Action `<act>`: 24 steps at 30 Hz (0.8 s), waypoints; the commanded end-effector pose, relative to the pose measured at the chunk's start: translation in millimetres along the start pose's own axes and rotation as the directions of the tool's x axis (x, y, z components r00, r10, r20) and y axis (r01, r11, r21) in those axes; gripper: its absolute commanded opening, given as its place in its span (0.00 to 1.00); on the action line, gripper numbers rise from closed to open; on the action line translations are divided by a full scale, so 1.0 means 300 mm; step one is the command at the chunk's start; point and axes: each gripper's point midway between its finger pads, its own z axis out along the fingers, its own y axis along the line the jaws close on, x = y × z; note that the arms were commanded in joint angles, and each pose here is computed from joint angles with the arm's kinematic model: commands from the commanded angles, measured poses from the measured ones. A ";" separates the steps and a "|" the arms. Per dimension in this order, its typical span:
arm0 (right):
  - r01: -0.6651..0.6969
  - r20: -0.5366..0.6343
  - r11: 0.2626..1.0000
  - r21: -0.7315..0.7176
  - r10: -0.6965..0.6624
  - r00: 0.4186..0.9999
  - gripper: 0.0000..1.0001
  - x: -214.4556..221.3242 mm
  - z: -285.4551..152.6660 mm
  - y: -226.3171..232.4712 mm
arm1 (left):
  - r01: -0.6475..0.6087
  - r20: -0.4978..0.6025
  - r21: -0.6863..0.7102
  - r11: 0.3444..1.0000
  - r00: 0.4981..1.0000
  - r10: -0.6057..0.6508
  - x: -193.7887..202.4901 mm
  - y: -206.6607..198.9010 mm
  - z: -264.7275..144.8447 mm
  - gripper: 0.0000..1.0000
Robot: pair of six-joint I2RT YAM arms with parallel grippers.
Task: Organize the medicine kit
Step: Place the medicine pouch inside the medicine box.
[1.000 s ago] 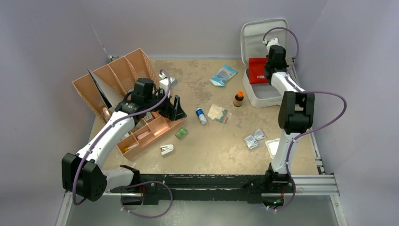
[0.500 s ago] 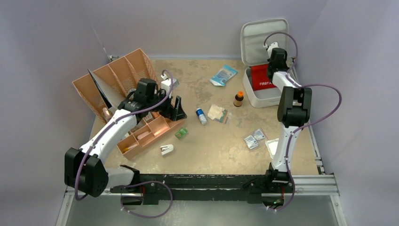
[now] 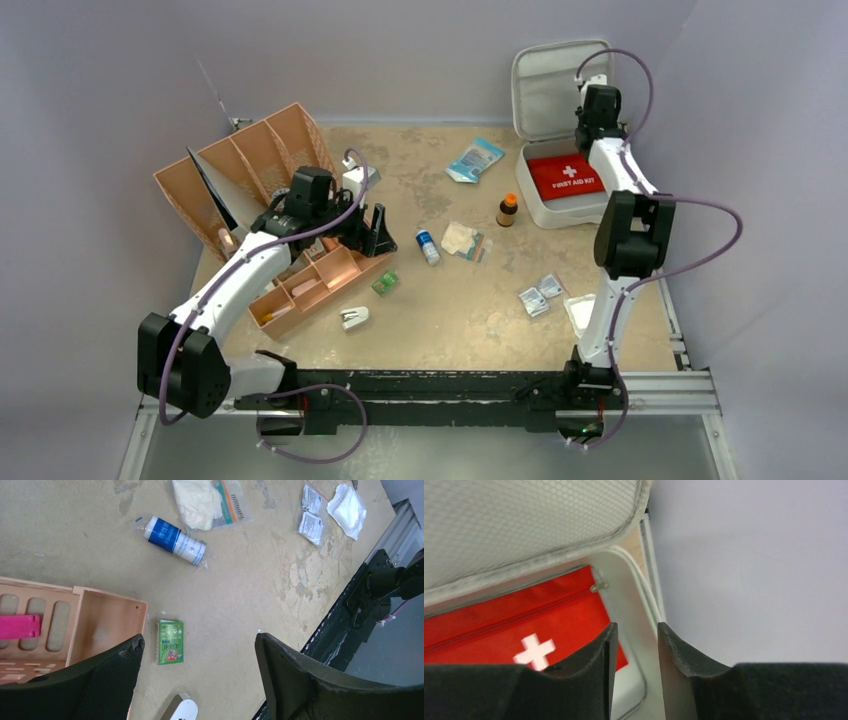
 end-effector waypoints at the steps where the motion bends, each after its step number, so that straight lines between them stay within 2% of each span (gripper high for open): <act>1: -0.234 -0.026 0.962 -0.142 0.233 0.972 0.37 -0.072 -0.186 0.005 | -0.049 0.049 0.011 0.999 0.998 0.049 -0.038 -0.027 -0.030 0.80; 4: -0.305 -0.108 0.927 -0.219 0.288 0.952 0.38 -0.008 -0.230 0.077 | -0.052 0.057 0.015 0.999 0.997 0.051 -0.043 -0.035 -0.037 0.80; 8: -0.347 -0.200 0.890 -0.295 0.297 0.934 0.38 0.075 -0.242 0.174 | -0.059 0.072 0.060 0.996 0.996 0.055 -0.052 -0.067 -0.045 0.80; 13: -0.441 -0.340 0.803 -0.401 0.316 0.886 0.34 0.159 -0.252 0.325 | -0.075 0.087 0.048 0.996 0.994 0.070 -0.061 -0.071 -0.061 0.80; 16: -0.476 -0.386 0.761 -0.440 0.318 0.866 0.32 0.190 -0.232 0.400 | -0.080 0.093 0.034 0.996 0.993 0.076 -0.060 -0.067 -0.068 0.80; 20: -0.477 -0.436 0.761 -0.439 0.284 0.854 0.26 0.257 -0.186 0.457 | -0.081 0.094 0.029 0.996 0.993 0.078 -0.060 -0.064 -0.069 0.80; 24: -0.453 -0.472 0.801 -0.391 0.248 0.846 0.24 0.332 -0.146 0.463 | -0.080 0.090 0.023 0.997 0.993 0.077 -0.057 -0.059 -0.067 0.80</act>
